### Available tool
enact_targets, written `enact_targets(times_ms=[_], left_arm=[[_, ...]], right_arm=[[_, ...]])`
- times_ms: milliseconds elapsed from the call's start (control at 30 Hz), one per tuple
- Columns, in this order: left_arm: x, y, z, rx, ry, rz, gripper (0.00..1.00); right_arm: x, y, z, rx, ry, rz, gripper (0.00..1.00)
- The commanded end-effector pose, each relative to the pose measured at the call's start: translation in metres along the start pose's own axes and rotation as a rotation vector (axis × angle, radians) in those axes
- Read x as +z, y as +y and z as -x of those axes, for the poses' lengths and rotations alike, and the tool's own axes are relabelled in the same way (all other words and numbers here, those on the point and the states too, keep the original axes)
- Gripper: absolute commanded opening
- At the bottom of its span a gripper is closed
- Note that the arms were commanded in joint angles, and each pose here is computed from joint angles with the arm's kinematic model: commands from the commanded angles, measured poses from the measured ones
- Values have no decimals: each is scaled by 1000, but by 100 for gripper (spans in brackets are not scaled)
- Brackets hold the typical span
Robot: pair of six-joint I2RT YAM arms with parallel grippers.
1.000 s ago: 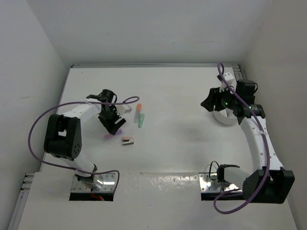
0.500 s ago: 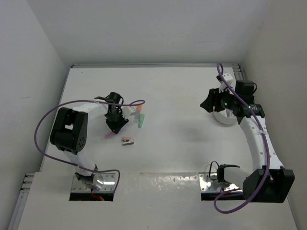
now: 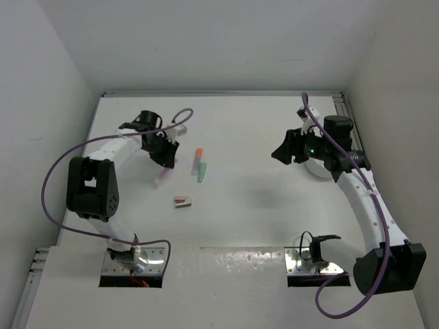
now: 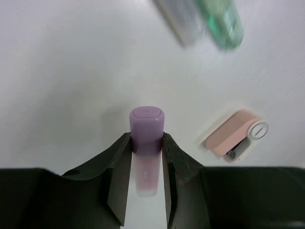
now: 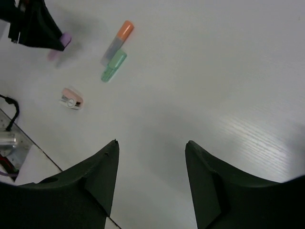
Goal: Sort the stationery into containers
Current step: Pick up the stationery from the center of the board.
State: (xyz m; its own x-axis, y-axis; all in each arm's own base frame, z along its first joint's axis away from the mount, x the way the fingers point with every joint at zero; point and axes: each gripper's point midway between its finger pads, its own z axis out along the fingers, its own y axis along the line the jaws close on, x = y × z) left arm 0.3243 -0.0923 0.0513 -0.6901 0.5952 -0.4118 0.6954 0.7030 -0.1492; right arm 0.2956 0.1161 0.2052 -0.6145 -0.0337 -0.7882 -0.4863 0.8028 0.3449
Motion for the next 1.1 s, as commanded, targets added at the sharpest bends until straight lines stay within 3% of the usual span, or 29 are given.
enact_targets(times_ms=[0, 100, 267, 367, 467, 533, 633, 800, 1067], left_arm=[[-81, -13, 98, -48, -414, -22, 0], [-124, -39, 141, -96, -619, -67, 0], [-164, -73, 175, -288, -799, -159, 0], [-159, -76, 183, -444, -760, -128, 0], [-164, -89, 197, -481, -756, -122, 0], [-165, -98, 201, -460, -770, -138, 0], [-178, -123, 209, -318, -837, -188, 0], [-191, -155, 201, -104, -929, -259, 0], [-186, -178, 189, 103, -939, -285, 0]], right_arm=[[-2, 21, 35, 25, -102, 49, 58], [1, 38, 48, 42, -104, 86, 62], [16, 72, 63, 27, -111, 155, 64], [28, 94, 69, 3, -89, 198, 65], [40, 114, 84, -66, -86, 215, 64], [46, 127, 89, -105, -78, 226, 63], [55, 136, 103, -106, -85, 247, 60], [57, 138, 113, -38, -93, 257, 45], [56, 154, 108, 63, -62, 324, 42]])
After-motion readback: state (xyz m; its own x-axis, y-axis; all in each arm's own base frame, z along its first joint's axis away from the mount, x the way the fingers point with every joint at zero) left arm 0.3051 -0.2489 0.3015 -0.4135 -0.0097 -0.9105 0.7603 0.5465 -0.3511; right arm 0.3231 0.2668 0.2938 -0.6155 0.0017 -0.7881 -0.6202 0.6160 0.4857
